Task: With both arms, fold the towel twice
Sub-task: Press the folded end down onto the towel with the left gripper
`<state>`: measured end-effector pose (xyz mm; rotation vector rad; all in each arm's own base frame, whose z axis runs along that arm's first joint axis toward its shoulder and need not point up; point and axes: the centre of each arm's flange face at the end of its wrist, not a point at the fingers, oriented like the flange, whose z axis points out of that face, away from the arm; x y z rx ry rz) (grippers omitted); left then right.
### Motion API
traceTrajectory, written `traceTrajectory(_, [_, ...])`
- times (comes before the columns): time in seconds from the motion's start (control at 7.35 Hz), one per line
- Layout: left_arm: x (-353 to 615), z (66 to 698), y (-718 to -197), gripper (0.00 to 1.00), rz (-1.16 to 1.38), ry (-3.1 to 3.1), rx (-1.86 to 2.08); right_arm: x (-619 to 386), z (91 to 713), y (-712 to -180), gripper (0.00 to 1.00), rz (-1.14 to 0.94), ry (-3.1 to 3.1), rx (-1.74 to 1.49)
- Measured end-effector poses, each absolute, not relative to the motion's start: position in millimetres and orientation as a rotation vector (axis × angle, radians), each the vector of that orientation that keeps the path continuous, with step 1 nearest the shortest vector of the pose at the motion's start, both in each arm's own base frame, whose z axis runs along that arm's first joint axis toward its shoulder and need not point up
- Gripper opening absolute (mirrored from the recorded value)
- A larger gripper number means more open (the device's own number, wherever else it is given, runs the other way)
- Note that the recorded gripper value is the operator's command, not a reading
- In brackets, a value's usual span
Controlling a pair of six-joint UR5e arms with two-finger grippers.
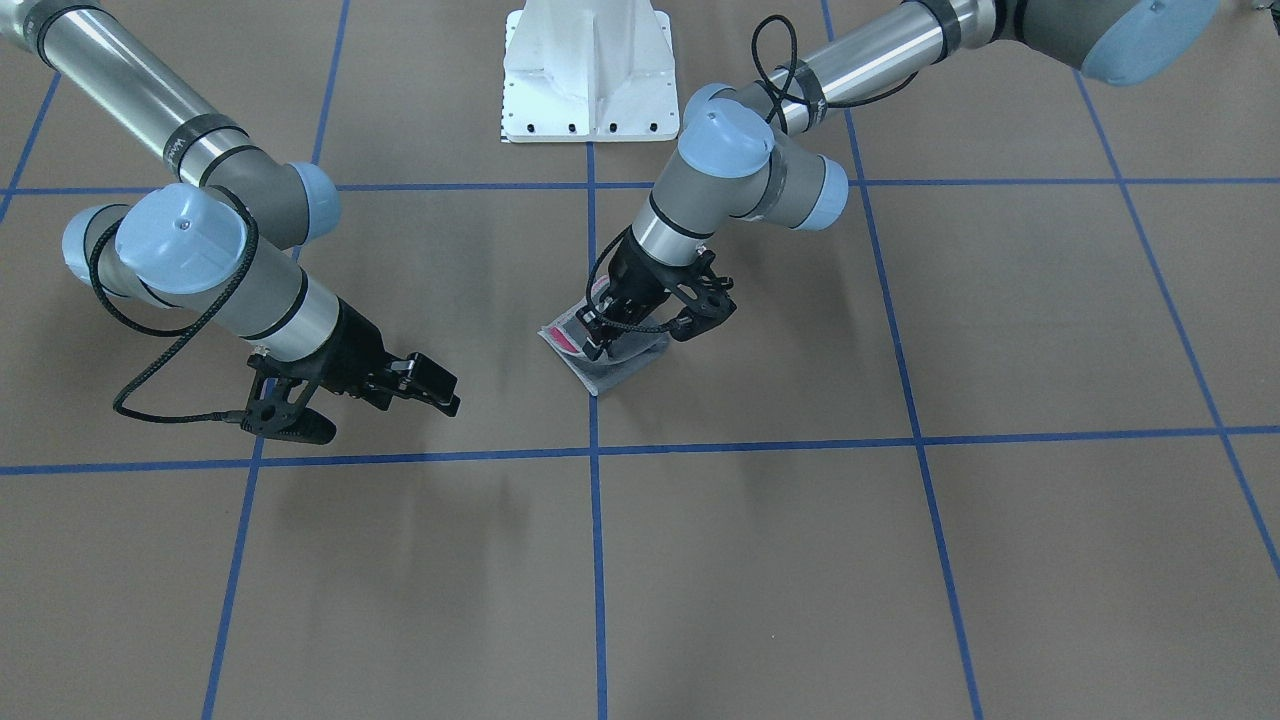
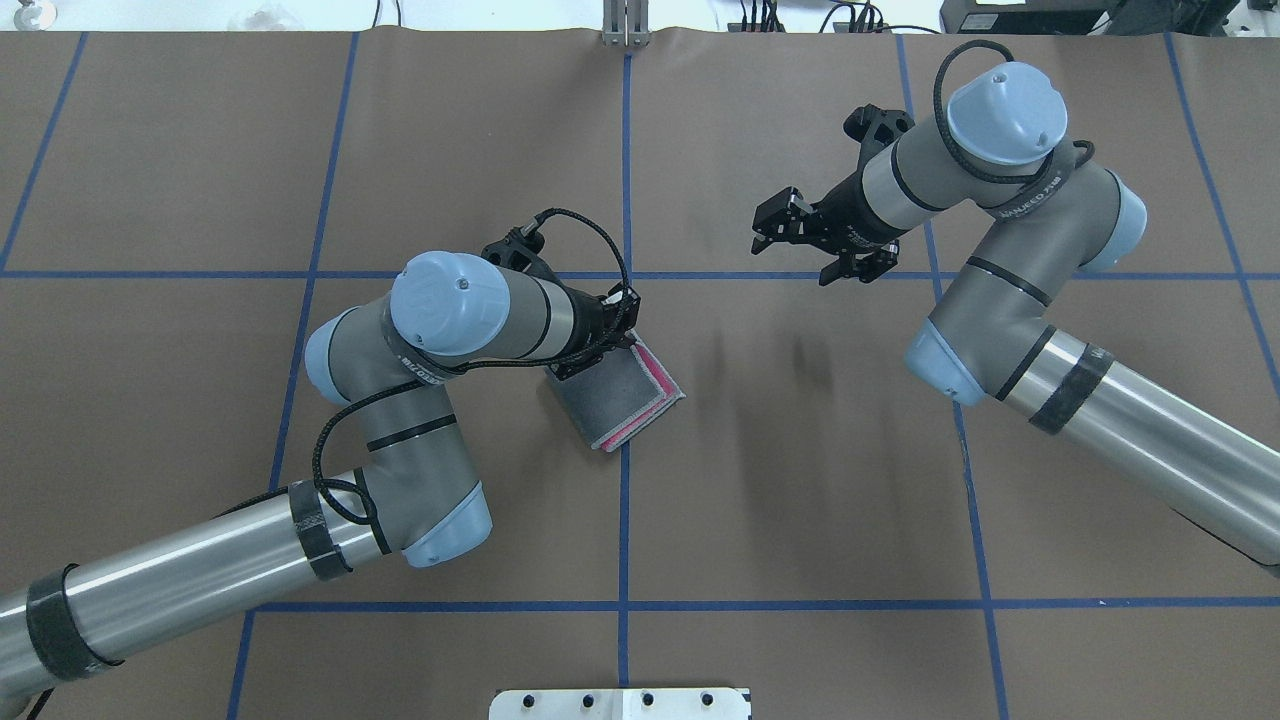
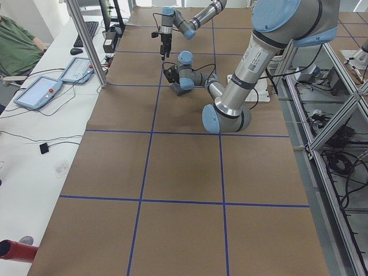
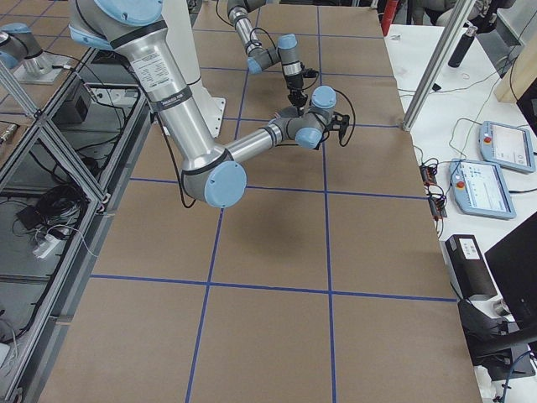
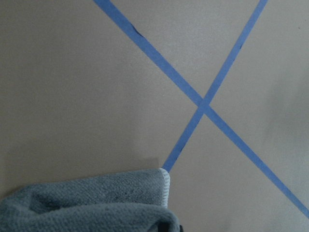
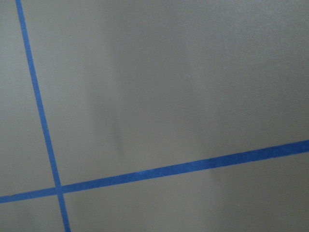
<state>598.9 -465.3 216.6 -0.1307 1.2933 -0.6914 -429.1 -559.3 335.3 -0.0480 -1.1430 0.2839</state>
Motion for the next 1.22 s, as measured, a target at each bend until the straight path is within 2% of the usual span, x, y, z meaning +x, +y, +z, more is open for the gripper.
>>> traceTrajectory(0.27, [604, 225, -479, 0.02, -0.71, 1.287, -0.128, -432, 336, -558, 1.0, 0.285, -1.139, -0.043])
traceTrajectory(0.41, [605, 230, -484, 0.65, -0.716, 1.287, -0.125, -433, 336, -557, 1.0, 0.284, -1.139, -0.043])
traceTrajectory(0.54, [604, 232, -488, 1.0, -0.719, 1.293, -0.121, -434, 336, -557, 1.0, 0.284, -1.138, -0.041])
traceTrajectory(1.22, [601, 234, -494, 1.0, -0.715, 1.334, -0.108, -446, 341, -549, 1.0, 0.283, -1.124, -0.028])
